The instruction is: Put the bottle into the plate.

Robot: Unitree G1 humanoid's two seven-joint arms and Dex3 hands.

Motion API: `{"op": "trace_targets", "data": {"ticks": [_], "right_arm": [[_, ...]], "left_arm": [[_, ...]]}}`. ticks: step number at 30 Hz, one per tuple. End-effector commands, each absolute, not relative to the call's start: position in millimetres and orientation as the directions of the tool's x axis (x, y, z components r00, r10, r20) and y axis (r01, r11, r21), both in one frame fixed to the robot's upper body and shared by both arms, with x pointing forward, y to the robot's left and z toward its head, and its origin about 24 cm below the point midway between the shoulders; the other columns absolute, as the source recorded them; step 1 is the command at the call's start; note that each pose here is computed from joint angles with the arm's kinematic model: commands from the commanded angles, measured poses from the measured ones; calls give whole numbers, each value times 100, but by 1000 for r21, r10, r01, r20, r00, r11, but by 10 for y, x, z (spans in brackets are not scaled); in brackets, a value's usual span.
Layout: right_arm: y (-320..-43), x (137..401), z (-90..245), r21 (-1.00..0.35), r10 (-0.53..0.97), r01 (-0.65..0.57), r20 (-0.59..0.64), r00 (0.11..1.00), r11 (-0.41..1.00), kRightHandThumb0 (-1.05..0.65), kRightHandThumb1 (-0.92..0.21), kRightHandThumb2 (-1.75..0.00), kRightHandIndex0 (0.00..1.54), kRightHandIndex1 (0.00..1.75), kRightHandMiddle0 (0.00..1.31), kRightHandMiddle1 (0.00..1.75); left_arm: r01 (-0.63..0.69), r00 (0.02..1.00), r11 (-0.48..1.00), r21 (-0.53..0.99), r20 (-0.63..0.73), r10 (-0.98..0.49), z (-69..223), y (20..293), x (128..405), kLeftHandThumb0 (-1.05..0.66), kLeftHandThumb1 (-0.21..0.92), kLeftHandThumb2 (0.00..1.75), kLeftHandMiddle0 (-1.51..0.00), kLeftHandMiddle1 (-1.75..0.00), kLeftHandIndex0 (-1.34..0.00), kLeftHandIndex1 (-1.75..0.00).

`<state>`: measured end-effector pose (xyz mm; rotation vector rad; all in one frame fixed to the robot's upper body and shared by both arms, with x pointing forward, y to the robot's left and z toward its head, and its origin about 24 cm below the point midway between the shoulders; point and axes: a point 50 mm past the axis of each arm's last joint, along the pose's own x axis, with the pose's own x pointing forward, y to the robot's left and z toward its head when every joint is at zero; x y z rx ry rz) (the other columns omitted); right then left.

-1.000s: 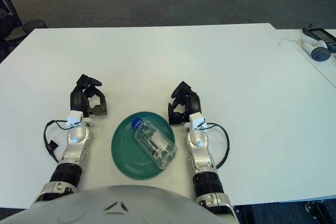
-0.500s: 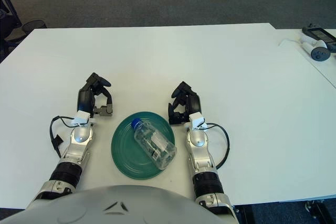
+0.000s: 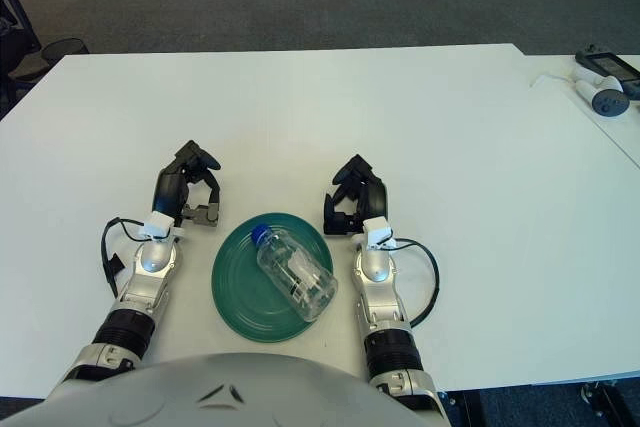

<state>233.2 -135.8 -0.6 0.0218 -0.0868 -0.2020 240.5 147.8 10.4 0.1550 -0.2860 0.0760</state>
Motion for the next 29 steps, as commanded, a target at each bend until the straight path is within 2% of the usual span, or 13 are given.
{"op": "trace_targets", "data": {"ticks": [1,10,29], "right_arm": [[-1388,2183,-233,37,-255,255,-23,967,966,0,3,-168,90,165,65,175],[-1386,2183,-238,77,-308,309,-27,951,948,0,-1,-165,84,170,62,175],[-1388,2175,-239,81,-309,310,-26,951,947,0,-1,-166,84,171,62,175]], "left_arm": [[-116,991,978,171,85,102,-378,1527,2000,0,-8,175,-92,-169,-68,-175],[-151,986,981,119,91,140,-361,1502,1999,0,-7,175,-92,-170,-68,-175],[-180,982,976,119,75,172,-349,1493,1989,0,-8,175,-92,-169,-69,-175]]}}
